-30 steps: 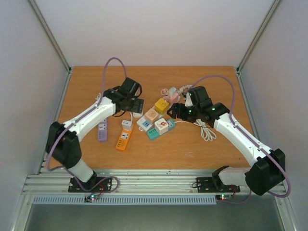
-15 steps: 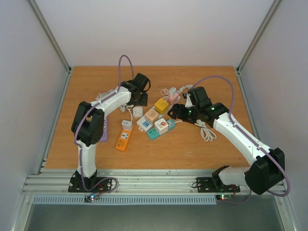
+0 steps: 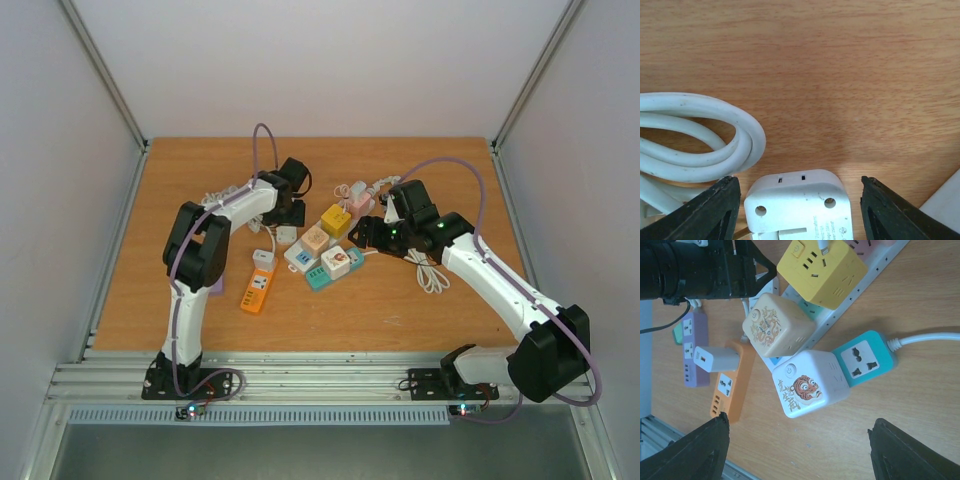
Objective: Insert the plug
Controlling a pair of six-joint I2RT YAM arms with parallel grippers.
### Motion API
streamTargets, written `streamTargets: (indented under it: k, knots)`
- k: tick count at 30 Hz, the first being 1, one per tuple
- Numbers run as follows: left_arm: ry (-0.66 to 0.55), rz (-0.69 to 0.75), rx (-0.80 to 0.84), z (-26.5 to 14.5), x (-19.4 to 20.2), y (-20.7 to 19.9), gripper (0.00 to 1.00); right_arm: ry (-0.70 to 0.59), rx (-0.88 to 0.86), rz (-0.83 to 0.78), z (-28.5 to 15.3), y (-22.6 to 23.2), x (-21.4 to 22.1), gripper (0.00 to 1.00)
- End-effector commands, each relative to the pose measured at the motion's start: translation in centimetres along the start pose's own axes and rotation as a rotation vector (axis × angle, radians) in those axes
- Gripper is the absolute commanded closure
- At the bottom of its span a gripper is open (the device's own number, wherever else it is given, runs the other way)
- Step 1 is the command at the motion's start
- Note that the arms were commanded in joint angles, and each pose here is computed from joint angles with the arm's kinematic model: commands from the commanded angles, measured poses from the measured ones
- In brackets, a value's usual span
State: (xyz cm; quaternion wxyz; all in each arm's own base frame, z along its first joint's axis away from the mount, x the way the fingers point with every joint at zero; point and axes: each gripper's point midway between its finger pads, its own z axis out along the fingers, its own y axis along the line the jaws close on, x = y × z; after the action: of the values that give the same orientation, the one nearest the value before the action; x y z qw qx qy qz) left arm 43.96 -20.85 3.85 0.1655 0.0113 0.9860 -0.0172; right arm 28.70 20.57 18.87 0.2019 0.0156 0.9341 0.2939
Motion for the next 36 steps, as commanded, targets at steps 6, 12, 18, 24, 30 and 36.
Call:
streamTargets:
  k: [6, 12, 18, 24, 30, 36]
  knots:
    - [0.077, -0.003, -0.010, 1.6, 1.8, 0.1, 0.31, -0.015, -0.004, -0.013, 0.0, 0.5, -0.5, 0.23]
    - [0.089, -0.017, -0.038, 2.1, 2.1, 0.6, 0.31, -0.015, -0.005, -0.013, 0.0, 0.5, -0.6, 0.23]
    - [0.099, -0.019, -0.038, 2.7, 2.3, 0.5, 0.37, -0.018, -0.007, -0.013, -0.1, 0.5, -0.6, 0.23]
    - [0.015, -0.018, 0.000, 0.4, 0.5, 0.0, 0.48, -0.013, -0.008, -0.020, 0.0, 0.5, -0.4, 0.23]
    - [-0.157, -0.040, 0.078, -6.5, -2.1, -0.2, 0.49, -0.025, -0.016, -0.036, -0.1, 0.7, -0.6, 0.23]
    - [-0.287, -0.056, 0.164, -13.7, -2.8, 0.1, 0.49, -0.067, -0.052, -0.131, -1.0, 2.4, -1.2, 0.22]
